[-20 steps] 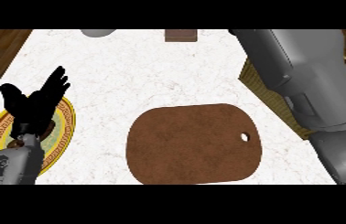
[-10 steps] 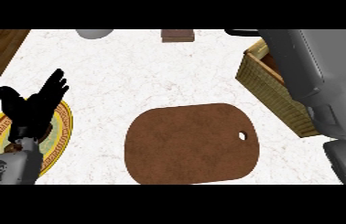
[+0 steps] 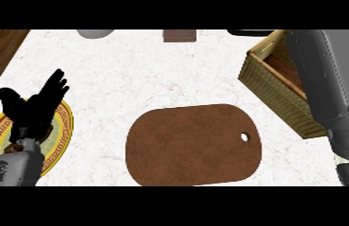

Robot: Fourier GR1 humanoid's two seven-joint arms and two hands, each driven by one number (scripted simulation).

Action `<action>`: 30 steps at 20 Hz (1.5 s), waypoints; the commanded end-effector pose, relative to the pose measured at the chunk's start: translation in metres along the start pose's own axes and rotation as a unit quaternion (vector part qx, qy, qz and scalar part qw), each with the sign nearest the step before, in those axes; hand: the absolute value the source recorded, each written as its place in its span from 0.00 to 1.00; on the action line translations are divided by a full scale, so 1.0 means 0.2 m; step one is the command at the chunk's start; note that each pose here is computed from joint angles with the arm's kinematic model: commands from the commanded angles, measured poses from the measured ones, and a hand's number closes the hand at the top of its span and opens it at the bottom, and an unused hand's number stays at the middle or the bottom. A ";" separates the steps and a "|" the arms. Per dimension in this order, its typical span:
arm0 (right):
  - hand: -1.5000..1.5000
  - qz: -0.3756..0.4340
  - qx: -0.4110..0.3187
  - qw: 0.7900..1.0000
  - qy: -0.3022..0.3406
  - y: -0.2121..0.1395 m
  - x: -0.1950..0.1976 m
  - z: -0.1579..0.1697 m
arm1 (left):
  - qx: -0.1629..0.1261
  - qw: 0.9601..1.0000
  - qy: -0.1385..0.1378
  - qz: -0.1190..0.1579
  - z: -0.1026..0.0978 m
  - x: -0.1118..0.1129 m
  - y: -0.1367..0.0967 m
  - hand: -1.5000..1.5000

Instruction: Pick the bell pepper from the cutting board and place it in the basket

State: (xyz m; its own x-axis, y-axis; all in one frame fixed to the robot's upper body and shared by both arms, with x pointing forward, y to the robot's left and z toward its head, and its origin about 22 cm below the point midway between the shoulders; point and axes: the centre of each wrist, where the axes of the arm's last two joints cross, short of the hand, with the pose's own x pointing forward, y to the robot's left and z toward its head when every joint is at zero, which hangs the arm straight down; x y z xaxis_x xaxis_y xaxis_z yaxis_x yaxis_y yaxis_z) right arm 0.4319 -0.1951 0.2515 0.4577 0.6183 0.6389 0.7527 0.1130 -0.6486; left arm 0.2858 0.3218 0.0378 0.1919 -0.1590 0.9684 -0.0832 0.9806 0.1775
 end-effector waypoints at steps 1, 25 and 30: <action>0.00 -0.032 -0.025 0.994 0.105 0.01 -0.11 -0.07 | -0.007 1.000 -0.007 -0.006 -0.01 -0.03 -0.02 0.50; 0.00 -0.240 -0.120 0.951 0.155 -0.65 -0.58 -0.06 | 0.018 1.000 0.012 0.000 0.03 -0.10 0.07 0.50; 0.00 -0.223 -0.071 0.960 0.155 -0.88 -0.81 0.07 | 0.015 1.000 0.019 0.005 0.04 -0.10 0.05 0.50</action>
State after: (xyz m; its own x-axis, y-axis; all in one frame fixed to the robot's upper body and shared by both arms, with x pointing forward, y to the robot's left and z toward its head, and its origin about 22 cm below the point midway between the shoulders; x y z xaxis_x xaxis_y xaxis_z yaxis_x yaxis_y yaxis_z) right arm 0.2684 -0.2988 0.2531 0.1207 0.3098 0.9431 0.9731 0.1508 -0.1741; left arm 0.2772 0.3335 0.0276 0.2157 -0.1498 0.9649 -0.1100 0.9781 0.1765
